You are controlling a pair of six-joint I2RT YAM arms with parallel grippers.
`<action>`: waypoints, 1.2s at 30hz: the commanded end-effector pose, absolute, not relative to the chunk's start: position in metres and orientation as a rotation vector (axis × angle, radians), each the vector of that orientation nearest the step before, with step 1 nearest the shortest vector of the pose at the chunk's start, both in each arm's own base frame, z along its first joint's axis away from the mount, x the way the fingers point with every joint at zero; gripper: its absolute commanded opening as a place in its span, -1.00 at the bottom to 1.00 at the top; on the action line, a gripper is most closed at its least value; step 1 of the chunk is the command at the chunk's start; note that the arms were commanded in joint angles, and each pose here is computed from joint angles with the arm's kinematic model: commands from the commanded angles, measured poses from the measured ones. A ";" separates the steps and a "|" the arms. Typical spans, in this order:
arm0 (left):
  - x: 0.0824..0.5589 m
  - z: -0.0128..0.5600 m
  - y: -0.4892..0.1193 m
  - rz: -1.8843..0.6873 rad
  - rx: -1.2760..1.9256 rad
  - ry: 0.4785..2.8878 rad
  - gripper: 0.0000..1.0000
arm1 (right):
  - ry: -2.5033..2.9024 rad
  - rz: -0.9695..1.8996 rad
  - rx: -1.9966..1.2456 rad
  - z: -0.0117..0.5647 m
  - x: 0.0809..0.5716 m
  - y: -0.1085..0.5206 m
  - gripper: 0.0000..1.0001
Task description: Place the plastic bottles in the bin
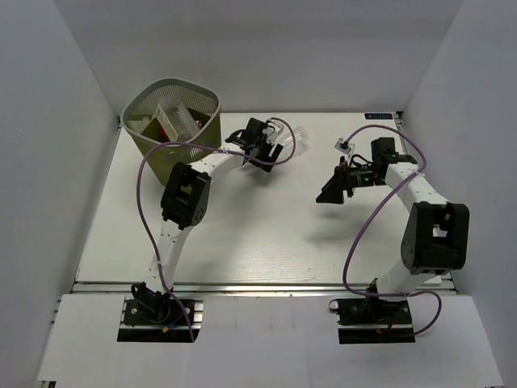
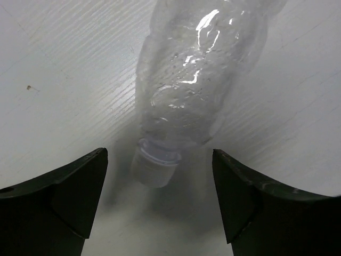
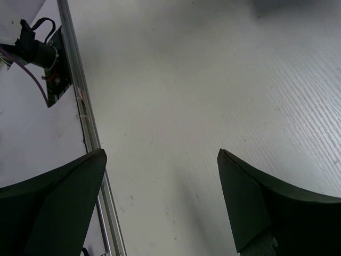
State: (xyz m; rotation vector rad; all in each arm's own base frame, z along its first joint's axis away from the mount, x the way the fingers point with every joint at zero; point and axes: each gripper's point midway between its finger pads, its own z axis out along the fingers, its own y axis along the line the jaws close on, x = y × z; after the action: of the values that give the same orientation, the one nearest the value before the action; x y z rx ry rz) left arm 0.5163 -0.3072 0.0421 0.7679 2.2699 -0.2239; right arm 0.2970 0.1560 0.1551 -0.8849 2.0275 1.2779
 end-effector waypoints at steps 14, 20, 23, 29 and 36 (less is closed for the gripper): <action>0.507 0.055 -0.333 -0.290 0.783 2.256 -1.00 | 1.959 1.301 -0.892 0.166 0.285 0.160 0.81; 0.491 0.221 -0.344 -0.385 0.686 1.970 -1.00 | 2.059 1.154 -0.827 0.143 0.300 0.149 0.81; 0.475 0.291 -0.323 -0.406 0.592 1.865 -1.00 | 2.138 1.068 -0.661 0.139 0.320 0.134 0.81; 0.408 0.412 -0.242 -0.377 0.349 1.694 -1.00 | 2.174 1.242 -0.638 0.135 0.320 0.141 0.81; 0.382 0.408 -0.143 -0.073 -0.044 1.796 -1.00 | 2.121 1.175 -0.712 0.148 0.322 0.141 0.81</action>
State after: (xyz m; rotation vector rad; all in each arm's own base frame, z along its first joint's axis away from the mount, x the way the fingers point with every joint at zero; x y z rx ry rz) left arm 0.3541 -0.1700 0.5111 0.0993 1.4933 -0.3353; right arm 0.3138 0.1386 0.1218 -0.6484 2.2040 1.2161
